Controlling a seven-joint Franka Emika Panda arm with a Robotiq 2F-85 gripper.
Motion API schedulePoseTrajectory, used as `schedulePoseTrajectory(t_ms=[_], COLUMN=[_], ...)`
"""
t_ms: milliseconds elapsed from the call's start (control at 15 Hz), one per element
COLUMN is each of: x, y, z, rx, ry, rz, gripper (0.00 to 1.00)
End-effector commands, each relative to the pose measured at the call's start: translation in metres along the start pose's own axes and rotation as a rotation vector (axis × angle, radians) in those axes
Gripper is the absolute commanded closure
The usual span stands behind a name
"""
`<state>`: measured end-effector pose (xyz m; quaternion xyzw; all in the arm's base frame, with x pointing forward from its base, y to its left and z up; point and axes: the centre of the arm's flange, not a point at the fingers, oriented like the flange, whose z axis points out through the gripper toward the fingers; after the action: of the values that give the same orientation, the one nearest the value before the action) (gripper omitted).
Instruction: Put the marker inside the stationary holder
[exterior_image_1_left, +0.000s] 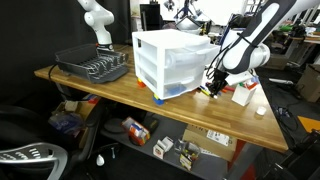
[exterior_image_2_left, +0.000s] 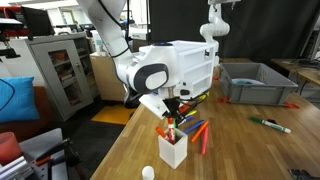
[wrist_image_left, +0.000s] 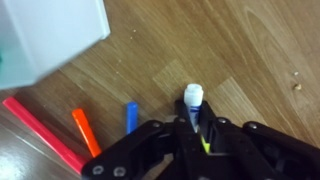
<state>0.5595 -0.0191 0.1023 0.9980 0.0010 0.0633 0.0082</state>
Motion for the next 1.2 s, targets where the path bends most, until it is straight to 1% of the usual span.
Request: schedulePoseTrajectory(t_ms=[0,267,467,600,800,1067,1133], x=[-0.002,-0.007,-0.016,-0.020,-0.021,-0.028,-0.031], y=[0.006,0.014,0.024,0.026,0.018,0.015,0.016], z=[0.008,-0.008,-0.031,-0.055,-0.089,-0.131,-0.140], rx=[-0.003,-0.020,-0.033,-0.021,-0.012,-0.039,-0.056], ry=[-0.036,-0.045,-0.056,-0.036,-0.013,-0.009,-0.014], rz=[-0.004,0.023,0.050,0.048,0.040,0.057,0.060], gripper=[0.96,0.96,0.96,0.96,0.96,0.96,0.96])
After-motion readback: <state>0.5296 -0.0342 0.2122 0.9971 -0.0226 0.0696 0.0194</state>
